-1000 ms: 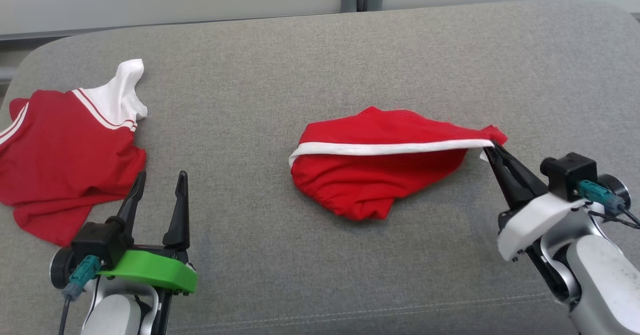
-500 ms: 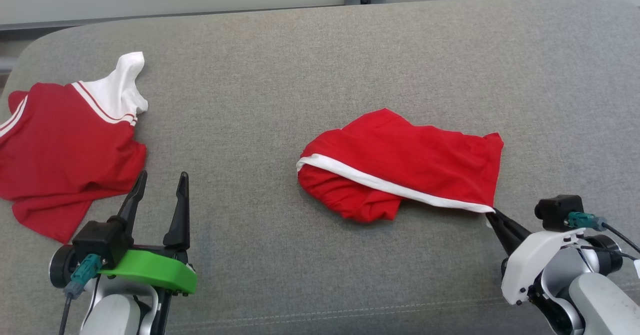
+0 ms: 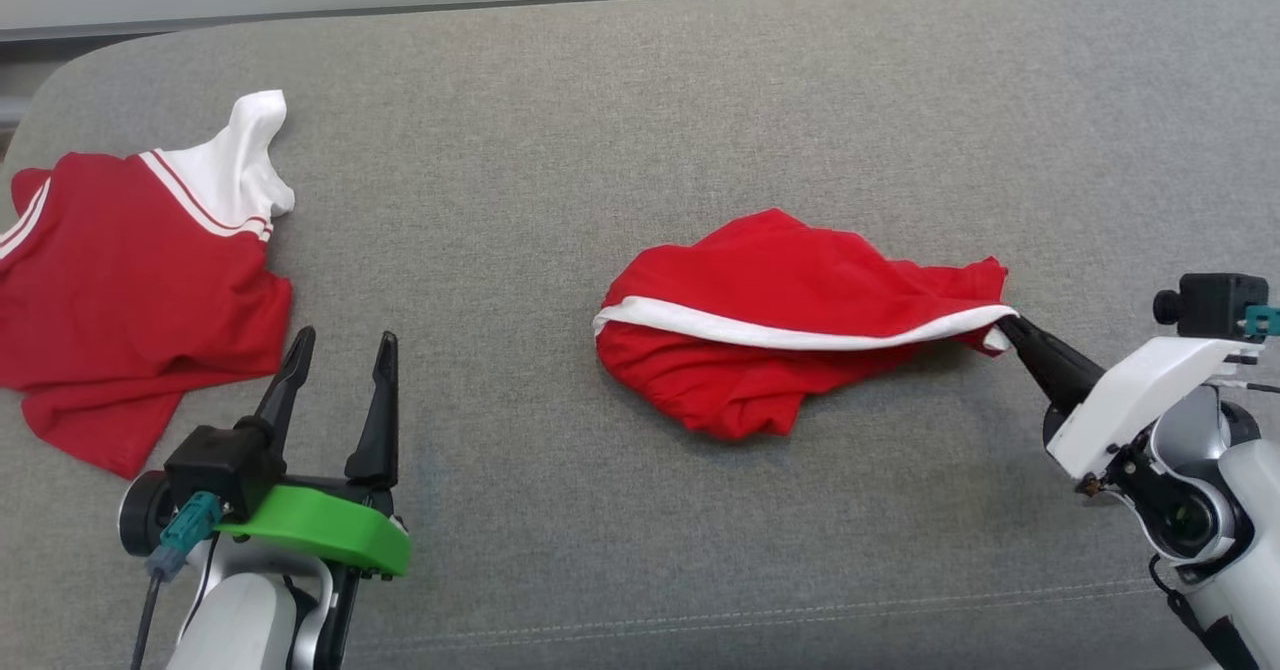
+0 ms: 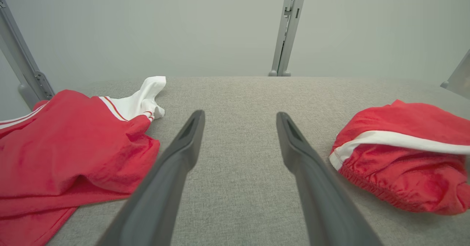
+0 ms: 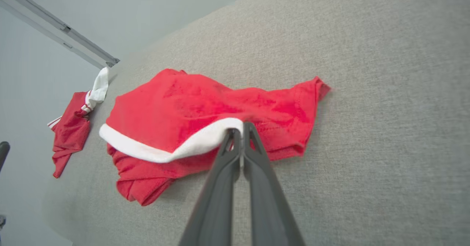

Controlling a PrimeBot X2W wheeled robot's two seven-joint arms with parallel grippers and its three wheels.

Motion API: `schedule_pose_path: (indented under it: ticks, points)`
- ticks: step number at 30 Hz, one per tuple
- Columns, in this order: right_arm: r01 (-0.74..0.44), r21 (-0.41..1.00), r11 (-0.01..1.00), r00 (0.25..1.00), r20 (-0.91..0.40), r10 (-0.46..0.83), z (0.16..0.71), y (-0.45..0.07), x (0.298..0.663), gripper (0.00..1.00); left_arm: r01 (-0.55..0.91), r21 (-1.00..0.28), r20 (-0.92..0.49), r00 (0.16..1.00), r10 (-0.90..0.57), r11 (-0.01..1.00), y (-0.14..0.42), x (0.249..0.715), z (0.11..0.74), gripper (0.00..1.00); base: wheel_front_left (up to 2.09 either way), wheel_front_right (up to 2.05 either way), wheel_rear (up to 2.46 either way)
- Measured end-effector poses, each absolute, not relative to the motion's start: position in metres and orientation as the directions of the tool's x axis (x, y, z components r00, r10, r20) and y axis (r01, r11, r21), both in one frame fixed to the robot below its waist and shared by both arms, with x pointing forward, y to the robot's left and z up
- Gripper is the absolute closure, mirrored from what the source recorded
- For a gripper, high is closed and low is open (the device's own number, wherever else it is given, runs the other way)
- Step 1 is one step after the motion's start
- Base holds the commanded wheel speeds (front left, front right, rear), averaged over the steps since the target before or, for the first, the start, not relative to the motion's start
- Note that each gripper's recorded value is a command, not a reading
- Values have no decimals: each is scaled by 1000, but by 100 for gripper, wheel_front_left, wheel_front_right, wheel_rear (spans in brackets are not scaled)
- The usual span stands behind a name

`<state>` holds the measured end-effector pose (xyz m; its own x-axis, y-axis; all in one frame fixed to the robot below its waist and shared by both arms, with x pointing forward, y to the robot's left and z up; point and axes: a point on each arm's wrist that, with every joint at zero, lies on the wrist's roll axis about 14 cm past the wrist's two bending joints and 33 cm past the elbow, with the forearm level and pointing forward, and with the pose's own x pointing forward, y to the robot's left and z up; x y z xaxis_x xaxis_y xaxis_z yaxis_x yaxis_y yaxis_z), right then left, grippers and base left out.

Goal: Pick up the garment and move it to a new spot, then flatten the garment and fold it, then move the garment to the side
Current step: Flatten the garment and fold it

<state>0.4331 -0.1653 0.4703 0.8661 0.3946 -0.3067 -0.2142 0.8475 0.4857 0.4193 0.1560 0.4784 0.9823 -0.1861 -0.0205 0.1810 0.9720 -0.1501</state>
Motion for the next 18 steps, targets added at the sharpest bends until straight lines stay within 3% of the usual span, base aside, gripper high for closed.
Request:
schedule_pose_path:
  ticks: [7,8,9,10,18]
  points:
    - [-126,521,844,870,-350,346,450,-174,453,100,180,-159,-28,982,-186,971,155,417,476,0,0,0,0]
    - [-122,520,845,868,-358,346,447,-173,455,87,180,-160,-31,982,-187,971,155,416,475,0,0,0,0]
    - [-113,531,840,872,-352,340,445,-171,457,21,178,-160,-33,982,-186,971,156,416,474,0,0,0,0]
    - [-106,539,836,876,-347,335,444,-170,460,0,178,-160,-34,982,-185,971,156,416,473,0,0,0,0]
    - [-71,514,855,918,-301,257,436,-179,465,0,171,-158,-36,983,-178,973,159,417,473,0,0,0,0]
